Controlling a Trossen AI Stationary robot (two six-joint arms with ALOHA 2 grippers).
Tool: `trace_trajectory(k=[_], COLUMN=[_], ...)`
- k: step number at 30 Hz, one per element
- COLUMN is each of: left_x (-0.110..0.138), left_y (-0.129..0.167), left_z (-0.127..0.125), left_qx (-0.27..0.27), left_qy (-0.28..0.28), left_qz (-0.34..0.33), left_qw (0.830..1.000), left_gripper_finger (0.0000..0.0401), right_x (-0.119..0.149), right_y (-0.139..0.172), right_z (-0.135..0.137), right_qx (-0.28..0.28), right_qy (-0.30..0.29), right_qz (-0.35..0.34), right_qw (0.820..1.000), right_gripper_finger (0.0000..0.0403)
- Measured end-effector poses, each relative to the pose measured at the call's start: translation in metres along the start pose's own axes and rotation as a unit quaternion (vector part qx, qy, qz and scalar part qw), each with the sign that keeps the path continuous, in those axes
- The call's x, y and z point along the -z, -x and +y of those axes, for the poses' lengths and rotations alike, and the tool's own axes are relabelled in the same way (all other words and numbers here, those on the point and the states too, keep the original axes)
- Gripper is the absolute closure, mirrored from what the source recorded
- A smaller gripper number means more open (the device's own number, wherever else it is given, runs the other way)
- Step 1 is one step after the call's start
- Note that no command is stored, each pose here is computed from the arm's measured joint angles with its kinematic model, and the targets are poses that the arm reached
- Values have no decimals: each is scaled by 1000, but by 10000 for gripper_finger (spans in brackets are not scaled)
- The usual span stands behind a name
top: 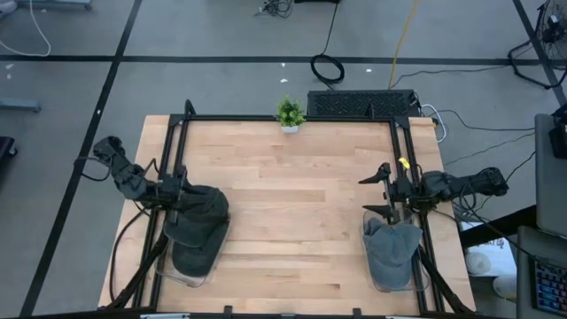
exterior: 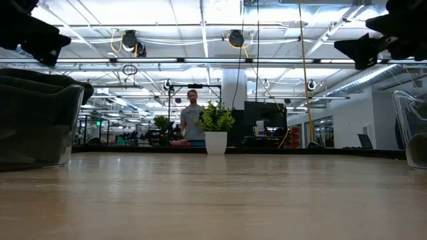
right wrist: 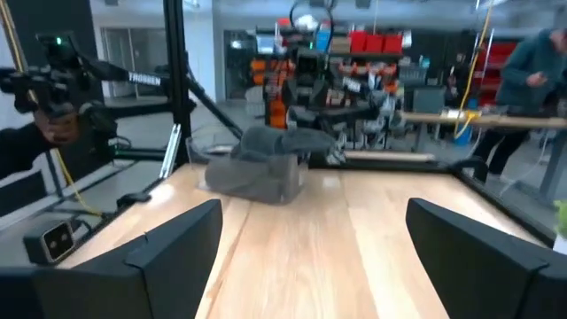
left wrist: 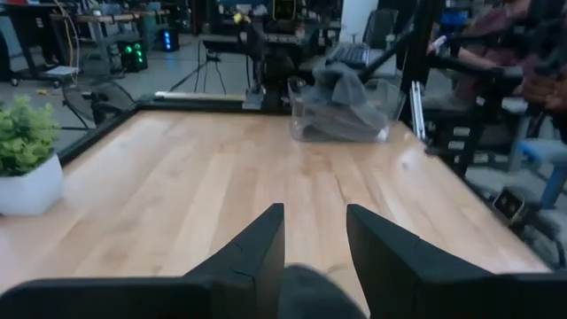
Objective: Pick & Place hat
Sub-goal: Return to Home Position
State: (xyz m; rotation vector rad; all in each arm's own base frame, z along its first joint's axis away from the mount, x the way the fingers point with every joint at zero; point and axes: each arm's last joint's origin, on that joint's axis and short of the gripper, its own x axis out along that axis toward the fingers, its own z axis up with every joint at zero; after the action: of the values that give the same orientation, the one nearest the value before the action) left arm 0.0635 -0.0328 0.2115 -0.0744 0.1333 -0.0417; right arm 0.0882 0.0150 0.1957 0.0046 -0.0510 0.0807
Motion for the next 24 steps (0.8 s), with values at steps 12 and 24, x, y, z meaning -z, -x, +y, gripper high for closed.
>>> trace_trajectory(k=[12, 24], left_x=[39, 38], left_y=[-18, -19], left_z=[-7, -7], left_qx=[-13, -13], left_qy=[2, 3], left_qz=[-4, -8], left_qw=[1000, 1000], left_gripper_finger=[270, 269], right_x=[11, 18], right_y=[-5, -6], right_z=[1, 2], right_qx=[2, -23], right_qy=[13, 13], right_qz=[-59, -32], right_qw=[998, 999], right_gripper_finger=[57, 57])
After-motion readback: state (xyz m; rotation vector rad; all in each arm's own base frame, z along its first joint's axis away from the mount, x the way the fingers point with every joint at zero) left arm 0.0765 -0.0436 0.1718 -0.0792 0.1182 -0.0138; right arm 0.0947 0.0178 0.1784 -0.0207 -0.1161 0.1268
